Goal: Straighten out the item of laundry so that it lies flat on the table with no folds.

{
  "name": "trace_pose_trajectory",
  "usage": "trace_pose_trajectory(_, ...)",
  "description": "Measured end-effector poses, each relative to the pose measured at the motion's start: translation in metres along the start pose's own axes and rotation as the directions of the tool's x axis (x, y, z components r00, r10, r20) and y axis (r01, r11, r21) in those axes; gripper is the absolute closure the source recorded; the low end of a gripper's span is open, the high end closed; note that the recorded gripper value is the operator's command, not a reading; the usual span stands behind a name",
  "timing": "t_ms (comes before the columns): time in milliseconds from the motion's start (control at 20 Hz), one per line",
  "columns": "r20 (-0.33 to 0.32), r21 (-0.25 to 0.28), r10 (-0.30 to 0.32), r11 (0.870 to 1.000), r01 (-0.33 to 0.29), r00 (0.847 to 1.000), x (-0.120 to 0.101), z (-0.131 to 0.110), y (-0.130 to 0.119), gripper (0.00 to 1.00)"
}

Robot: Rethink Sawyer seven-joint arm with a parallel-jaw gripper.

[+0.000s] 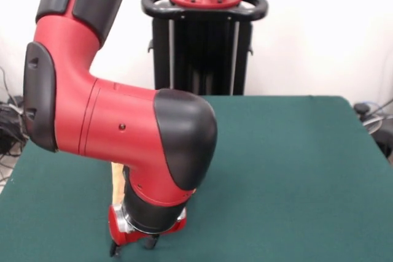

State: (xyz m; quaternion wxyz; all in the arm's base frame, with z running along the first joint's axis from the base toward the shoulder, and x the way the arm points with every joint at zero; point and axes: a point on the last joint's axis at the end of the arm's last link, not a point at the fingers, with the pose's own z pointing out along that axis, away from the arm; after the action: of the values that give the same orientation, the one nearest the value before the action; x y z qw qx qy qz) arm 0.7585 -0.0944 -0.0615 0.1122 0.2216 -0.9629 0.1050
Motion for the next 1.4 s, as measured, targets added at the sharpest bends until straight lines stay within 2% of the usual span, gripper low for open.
trace_pose_trajectory(150, -0.018, 0.017, -0.008, 1.0, 0.008, 1.0, -0.001, 0.0, 0.001, 0.0)
trace_pose_trajectory(450, -0.078, 0.092, -0.044, 0.994, 0.051, 0.996, -0.002, -0.004, 0.005, 0.0)
trace_pose_trajectory(850, -0.066, 0.092, -0.027, 0.995, 0.033, 0.997, 0.006, -0.022, -0.008, 0.0)
trace_pose_trajectory(1100, -0.008, 0.064, 0.033, 0.997, -0.032, 0.999, 0.033, -0.042, -0.04, 0.0)
trace_pose_trajectory(1400, 0.055, 0.078, 0.083, 0.993, -0.087, 0.995, 0.056, -0.05, -0.077, 0.0)
